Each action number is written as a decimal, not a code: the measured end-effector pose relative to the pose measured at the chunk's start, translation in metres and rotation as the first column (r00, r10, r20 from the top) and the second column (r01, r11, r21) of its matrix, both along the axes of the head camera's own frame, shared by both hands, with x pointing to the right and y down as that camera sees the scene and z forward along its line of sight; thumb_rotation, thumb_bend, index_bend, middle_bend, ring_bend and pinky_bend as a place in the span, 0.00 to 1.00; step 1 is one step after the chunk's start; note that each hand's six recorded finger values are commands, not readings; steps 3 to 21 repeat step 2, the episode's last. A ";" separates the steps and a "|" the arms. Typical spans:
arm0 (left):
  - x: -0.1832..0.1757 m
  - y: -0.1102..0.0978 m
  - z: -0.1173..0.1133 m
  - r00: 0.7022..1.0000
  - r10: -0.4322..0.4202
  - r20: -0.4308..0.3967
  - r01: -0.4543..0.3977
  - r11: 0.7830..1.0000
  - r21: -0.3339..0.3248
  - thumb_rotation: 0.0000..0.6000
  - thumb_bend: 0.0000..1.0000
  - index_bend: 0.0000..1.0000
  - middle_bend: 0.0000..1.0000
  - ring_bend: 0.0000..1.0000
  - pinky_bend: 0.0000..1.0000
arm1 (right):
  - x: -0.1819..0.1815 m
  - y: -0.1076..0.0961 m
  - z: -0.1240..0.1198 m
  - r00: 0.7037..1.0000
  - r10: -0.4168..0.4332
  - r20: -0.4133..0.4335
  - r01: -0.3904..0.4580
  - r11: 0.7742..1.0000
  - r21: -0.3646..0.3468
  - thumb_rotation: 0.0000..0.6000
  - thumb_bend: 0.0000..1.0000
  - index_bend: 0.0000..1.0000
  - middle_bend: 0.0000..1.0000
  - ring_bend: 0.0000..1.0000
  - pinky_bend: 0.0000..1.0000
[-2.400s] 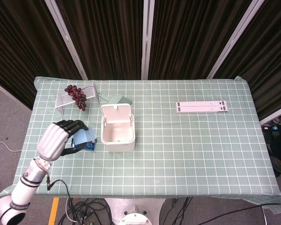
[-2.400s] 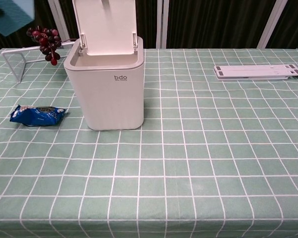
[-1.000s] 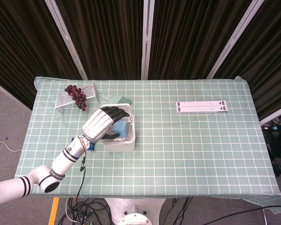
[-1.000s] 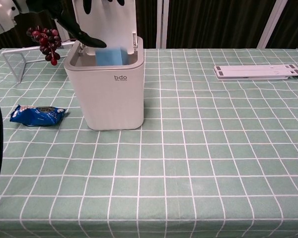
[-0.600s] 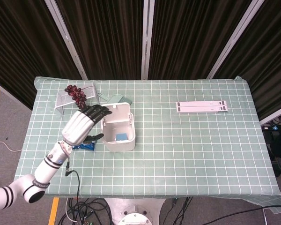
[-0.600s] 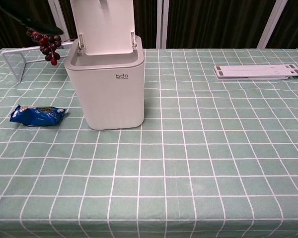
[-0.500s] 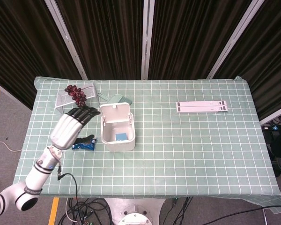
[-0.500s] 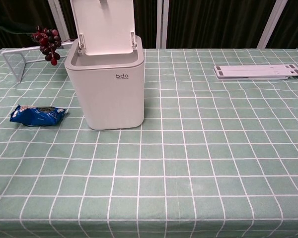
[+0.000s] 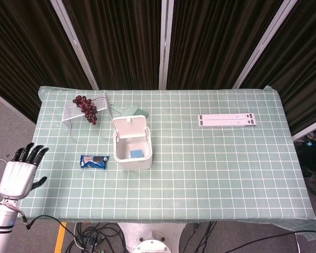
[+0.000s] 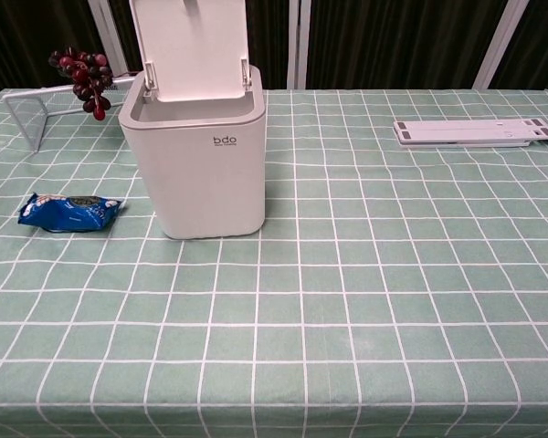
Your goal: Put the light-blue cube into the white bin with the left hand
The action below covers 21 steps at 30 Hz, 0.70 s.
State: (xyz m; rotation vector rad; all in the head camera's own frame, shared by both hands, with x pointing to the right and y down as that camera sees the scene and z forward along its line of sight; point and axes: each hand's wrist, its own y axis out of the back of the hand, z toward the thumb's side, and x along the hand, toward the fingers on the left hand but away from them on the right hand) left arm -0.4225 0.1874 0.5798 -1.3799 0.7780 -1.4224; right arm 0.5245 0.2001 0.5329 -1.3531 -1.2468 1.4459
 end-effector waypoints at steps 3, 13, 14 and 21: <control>-0.009 0.006 0.001 0.999 -0.030 0.012 0.030 0.999 -0.022 1.00 0.03 0.16 0.14 0.08 0.19 | -0.004 0.002 0.002 1.000 -0.010 -0.009 0.010 1.000 -0.006 1.00 0.18 0.00 0.00 0.00 0.00; -0.009 0.006 0.001 0.999 -0.030 0.012 0.030 0.999 -0.022 1.00 0.03 0.16 0.14 0.08 0.19 | -0.004 0.002 0.002 1.000 -0.010 -0.009 0.010 1.000 -0.006 1.00 0.18 0.00 0.00 0.00 0.00; -0.009 0.006 0.001 0.999 -0.030 0.012 0.030 0.999 -0.022 1.00 0.03 0.16 0.14 0.08 0.19 | -0.004 0.002 0.002 1.000 -0.010 -0.009 0.010 1.000 -0.006 1.00 0.18 0.00 0.00 0.00 0.00; -0.009 0.006 0.001 0.999 -0.030 0.012 0.030 0.999 -0.022 1.00 0.03 0.16 0.14 0.08 0.19 | -0.004 0.002 0.002 1.000 -0.010 -0.009 0.010 1.000 -0.006 1.00 0.18 0.00 0.00 0.00 0.00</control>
